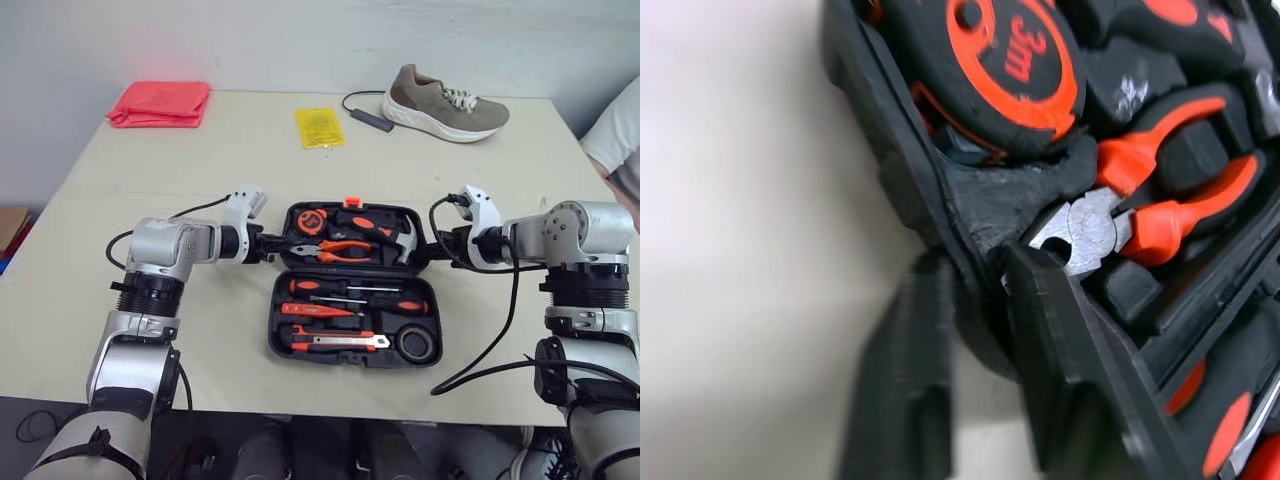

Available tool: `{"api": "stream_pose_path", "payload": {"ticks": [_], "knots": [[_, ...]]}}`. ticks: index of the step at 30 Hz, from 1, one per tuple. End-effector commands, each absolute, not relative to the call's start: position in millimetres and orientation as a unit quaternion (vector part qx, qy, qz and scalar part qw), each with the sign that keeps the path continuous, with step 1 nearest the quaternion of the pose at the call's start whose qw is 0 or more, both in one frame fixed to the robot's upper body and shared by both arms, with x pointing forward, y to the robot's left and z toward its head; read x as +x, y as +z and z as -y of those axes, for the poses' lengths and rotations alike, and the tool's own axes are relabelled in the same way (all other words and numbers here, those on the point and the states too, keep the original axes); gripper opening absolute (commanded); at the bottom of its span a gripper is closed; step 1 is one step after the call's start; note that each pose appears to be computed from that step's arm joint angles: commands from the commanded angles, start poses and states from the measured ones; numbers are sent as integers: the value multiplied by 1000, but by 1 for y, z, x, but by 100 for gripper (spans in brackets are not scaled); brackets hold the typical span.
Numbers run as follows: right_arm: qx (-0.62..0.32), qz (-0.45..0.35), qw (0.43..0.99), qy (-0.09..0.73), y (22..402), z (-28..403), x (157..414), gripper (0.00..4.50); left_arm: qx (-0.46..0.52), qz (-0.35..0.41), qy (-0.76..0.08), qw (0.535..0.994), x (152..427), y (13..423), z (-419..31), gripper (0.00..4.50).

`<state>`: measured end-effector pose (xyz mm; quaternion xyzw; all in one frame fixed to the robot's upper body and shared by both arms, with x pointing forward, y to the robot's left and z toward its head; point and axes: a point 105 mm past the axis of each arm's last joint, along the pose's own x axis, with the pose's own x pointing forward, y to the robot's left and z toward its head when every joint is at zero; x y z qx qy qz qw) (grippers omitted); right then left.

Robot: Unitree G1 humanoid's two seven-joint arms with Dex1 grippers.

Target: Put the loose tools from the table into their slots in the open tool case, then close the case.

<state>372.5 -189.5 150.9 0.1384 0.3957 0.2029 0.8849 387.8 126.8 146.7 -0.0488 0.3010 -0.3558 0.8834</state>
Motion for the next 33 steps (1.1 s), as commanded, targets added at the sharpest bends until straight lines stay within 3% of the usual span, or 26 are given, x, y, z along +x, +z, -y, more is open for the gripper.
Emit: {"api": "stream_pose_path", "payload": {"ticks": [1,4,11,14,19,23,26,31,32,33], "knots": [[168,-373,888,212,157,185,375,0,-64,-305,-371,875,384,141,-120,3],[167,-333,898,234,165,181,376,0,-80,-276,-377,880,386,148,-120,3],[85,-106,942,306,210,176,372,0,-66,-51,-421,903,393,192,-123,3],[40,-46,951,302,217,181,366,0,-37,0,-425,905,389,194,-126,3],[-99,31,956,275,204,190,355,0,42,123,-408,903,382,202,-135,3],[-253,91,922,278,183,189,341,0,125,199,-381,894,377,201,-139,3],[-329,118,897,271,161,193,334,0,219,218,-394,865,365,181,-135,3],[-416,154,863,240,145,206,323,0,251,234,-391,854,348,163,-141,3],[-423,162,859,237,145,207,321,0,250,235,-392,853,345,162,-143,77],[-427,173,855,238,146,205,317,0,254,232,-395,852,342,159,-146,104]]}}
